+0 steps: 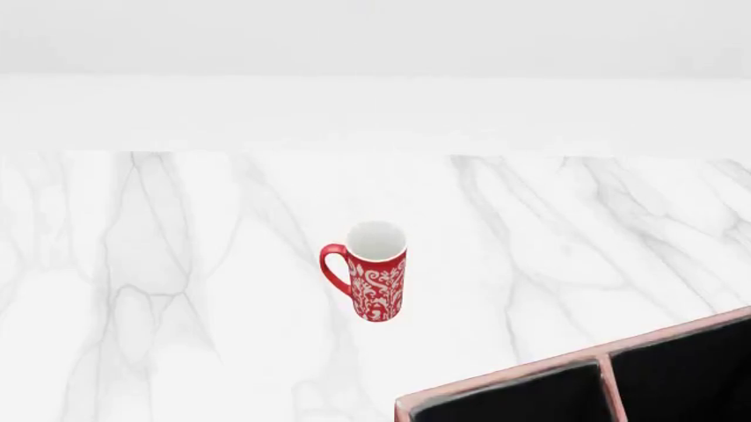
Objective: Pick up the book and place it in the right compartment of the caddy.
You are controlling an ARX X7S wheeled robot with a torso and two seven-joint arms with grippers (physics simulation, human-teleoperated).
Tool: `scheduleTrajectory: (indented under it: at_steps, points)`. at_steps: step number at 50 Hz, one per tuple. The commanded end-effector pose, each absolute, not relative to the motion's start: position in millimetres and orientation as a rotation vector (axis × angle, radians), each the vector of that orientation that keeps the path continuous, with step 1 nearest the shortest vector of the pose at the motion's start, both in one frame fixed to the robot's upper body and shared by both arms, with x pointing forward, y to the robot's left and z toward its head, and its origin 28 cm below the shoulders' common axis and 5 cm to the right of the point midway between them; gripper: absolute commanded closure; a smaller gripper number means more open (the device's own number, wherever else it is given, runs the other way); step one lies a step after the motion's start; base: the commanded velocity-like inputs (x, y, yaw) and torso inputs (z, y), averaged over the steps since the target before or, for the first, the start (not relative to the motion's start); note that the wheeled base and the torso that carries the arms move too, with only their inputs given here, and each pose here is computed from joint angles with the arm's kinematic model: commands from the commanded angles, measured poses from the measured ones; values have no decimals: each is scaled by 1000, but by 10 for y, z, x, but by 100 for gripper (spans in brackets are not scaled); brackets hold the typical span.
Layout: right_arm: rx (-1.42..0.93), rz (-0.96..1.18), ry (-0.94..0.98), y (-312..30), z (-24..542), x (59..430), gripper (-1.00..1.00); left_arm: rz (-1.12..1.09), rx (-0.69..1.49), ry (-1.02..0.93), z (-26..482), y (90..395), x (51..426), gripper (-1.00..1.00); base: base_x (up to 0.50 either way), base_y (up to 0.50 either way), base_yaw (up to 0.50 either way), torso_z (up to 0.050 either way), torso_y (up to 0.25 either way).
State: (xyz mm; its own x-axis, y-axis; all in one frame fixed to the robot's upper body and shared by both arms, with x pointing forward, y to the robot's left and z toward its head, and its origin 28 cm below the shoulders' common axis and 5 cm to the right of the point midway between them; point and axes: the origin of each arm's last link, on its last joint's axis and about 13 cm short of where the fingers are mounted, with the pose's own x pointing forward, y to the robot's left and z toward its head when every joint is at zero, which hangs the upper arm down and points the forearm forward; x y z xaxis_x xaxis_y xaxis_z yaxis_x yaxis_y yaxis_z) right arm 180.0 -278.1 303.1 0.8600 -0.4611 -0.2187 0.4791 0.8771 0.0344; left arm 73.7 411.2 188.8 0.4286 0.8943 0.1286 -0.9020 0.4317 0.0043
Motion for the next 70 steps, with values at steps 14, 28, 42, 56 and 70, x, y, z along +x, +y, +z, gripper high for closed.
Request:
scheduleTrajectory:
  at_steps: [14, 28, 42, 56, 70]
  points:
    - [77, -602, 161, -2897, 3063, 1719, 100, 1124, 77, -108, 1861, 4108, 753, -100, 0, 0, 0, 1, 1]
    - [76, -598, 185, -2904, 2980, 1748, 100, 1122, 78, -109, 1869, 4104, 755, -100, 0, 0, 0, 0, 1]
    - [80, -576, 189, -2886, 2963, 1785, 100, 1120, 77, -110, 1875, 4101, 761, -100, 0, 0, 0, 1, 1]
    - [104, -546, 184, -2875, 2961, 1793, 100, 1121, 77, -109, 1866, 4106, 753, -100, 0, 0, 0, 0, 1]
    - [114, -555, 199, -2871, 2939, 1780, 100, 1124, 78, -111, 1875, 4112, 744, -100, 0, 0, 0, 0, 1]
